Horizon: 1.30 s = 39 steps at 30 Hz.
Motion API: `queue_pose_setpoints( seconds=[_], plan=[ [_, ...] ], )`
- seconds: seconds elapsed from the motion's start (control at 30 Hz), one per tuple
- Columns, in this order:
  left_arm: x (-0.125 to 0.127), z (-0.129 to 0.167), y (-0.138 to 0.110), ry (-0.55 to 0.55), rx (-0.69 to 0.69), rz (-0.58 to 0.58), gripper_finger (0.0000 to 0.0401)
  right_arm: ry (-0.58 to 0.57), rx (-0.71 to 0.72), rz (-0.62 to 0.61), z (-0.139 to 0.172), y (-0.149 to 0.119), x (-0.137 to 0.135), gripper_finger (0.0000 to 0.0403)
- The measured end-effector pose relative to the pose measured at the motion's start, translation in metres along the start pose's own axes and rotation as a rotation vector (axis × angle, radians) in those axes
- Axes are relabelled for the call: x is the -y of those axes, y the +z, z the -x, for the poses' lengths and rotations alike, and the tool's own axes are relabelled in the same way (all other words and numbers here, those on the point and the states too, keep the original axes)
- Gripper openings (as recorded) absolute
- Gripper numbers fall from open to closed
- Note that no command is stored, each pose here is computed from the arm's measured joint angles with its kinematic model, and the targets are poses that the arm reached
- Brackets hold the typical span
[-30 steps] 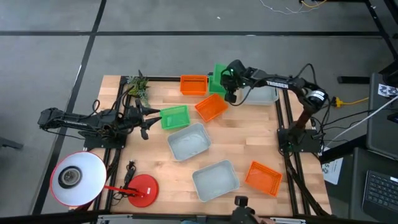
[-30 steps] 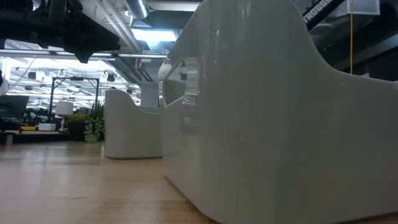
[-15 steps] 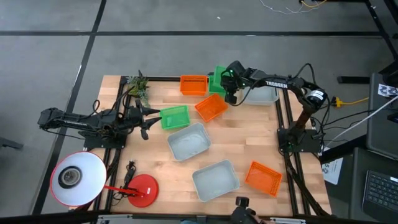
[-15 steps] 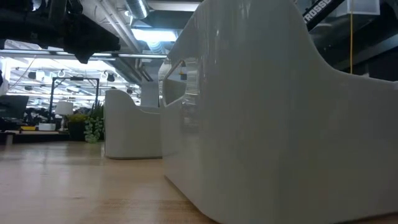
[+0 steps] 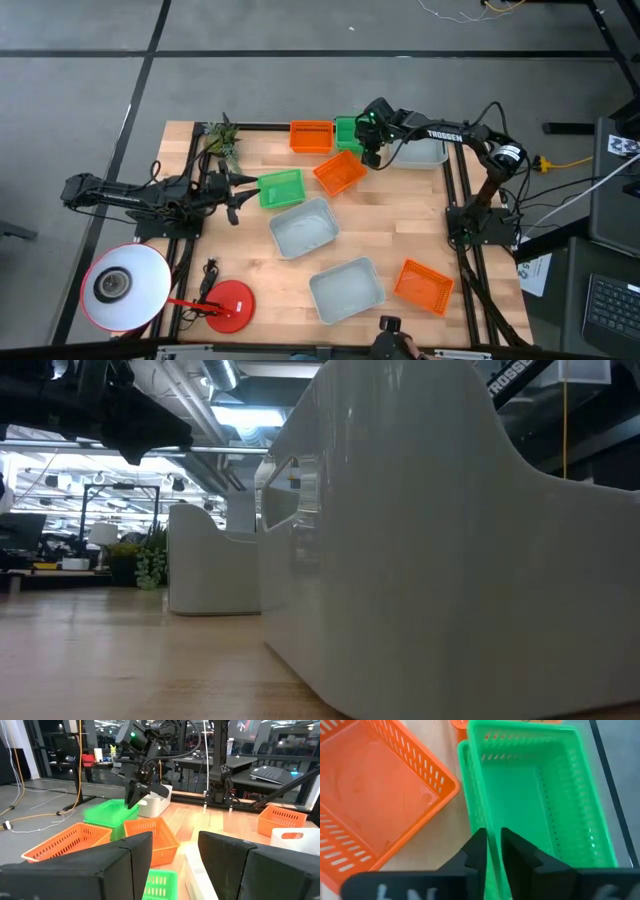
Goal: Stack baskets by color
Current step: Stack the bottom right green bin on the top green bin, then move the bottom orange bin to the middle right of the table
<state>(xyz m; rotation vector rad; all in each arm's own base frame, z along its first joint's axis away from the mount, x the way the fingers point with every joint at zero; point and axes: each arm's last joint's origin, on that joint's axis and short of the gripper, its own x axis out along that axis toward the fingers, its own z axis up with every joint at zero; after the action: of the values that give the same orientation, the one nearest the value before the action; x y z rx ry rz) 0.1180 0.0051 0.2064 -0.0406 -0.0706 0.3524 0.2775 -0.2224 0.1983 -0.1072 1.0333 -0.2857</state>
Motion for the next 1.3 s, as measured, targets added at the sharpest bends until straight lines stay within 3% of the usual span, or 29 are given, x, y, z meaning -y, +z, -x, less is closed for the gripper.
queue_pose_setpoints(
  seconds=[0.27, 0.5, 0.63, 0.77, 0.87, 0.97, 1.1, 1.3],
  plan=[
    [0.000, 0.000, 0.000, 0.000, 0.000, 0.001, 0.0153, 0.014, -0.018, -0.035, 0.002, 0.002, -0.002, 0.0089],
    [0.000, 0.000, 0.000, 0.000, 0.000, 0.002, 0.0153, 0.115, -0.129, -0.037, 0.035, 0.033, -0.013, 0.0089],
    [0.000, 0.000, 0.000, 0.000, 0.000, 0.024, 0.0153, 0.376, -0.309, -0.065, 0.060, 0.030, -0.035, 0.0090],
    [0.000, 0.000, 0.000, 0.000, 0.000, 0.025, 0.0153, 0.720, -0.532, -0.231, 0.080, 0.006, -0.066, 0.0090],
    [0.000, 0.000, 0.000, 0.000, 0.000, 0.025, 0.0153, 0.847, -0.577, -0.255, 0.093, -0.015, -0.095, 0.0090],
    [0.000, 0.000, 0.000, 0.000, 0.000, 0.025, 0.0153, 0.821, -0.641, -0.323, 0.107, -0.041, -0.124, 0.0090],
    [0.000, 0.000, 0.000, 0.000, 0.000, 0.025, 0.0153, 0.701, -0.678, -0.451, 0.122, -0.068, -0.160, 0.0090],
    [0.000, 0.000, 0.000, 0.002, 0.000, -0.001, 0.0153, 0.595, -0.641, -0.536, 0.151, -0.085, -0.208, 0.0090]
  ],
)
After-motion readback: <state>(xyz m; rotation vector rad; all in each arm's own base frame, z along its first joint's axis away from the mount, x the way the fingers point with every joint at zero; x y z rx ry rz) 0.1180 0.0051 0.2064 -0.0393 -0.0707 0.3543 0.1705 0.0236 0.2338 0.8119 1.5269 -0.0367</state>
